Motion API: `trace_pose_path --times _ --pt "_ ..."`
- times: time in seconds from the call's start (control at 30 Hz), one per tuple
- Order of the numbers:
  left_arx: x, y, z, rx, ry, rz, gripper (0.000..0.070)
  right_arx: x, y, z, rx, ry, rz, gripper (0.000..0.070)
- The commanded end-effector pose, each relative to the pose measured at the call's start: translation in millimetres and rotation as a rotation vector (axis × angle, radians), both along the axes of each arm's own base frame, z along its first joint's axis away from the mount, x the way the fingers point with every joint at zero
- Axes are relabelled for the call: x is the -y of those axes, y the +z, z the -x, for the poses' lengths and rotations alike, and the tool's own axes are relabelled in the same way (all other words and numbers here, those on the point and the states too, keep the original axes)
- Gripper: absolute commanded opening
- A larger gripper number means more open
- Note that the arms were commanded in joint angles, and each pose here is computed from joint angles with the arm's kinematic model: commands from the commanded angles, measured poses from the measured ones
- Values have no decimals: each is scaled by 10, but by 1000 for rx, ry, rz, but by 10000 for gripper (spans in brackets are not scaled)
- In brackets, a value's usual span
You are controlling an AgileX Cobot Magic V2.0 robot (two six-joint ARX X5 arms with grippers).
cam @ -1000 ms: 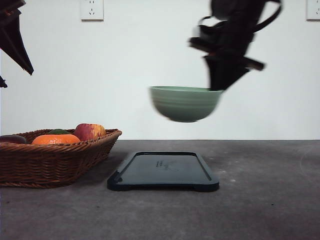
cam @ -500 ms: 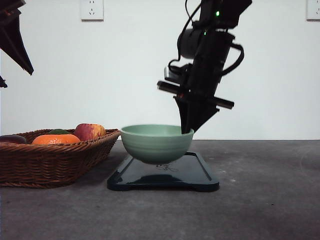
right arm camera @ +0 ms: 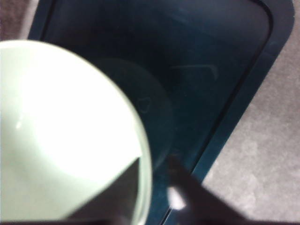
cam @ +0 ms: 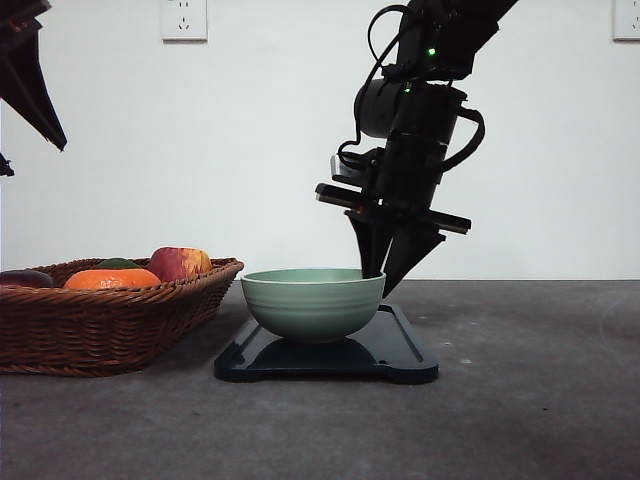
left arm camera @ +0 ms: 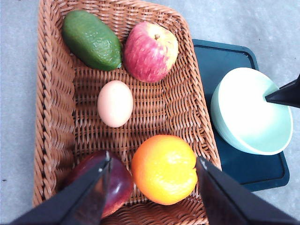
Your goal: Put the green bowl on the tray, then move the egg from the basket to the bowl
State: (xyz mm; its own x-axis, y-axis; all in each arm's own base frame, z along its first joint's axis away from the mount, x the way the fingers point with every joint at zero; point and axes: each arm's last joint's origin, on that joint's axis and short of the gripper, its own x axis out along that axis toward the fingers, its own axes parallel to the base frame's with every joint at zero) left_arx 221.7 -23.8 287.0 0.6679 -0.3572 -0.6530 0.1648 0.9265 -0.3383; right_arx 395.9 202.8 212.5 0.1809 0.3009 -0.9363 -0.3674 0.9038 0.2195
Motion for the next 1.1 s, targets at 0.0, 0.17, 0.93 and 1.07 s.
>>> trace_pose_path --times 0.0,0.17,0.93,1.07 --pt "7 56 -36 20 -9 1 350 -60 21 -39 7 -1 -6 221" --pt "7 56 -36 21 -9 1 350 -57 285 -39 14 2 0 221" --pt "7 54 -33 18 -10 0 350 323 569 1034 378 43 -159 192" --pt "7 50 -32 13 -11 -2 350 509 509 1359 434 41 -188 192"
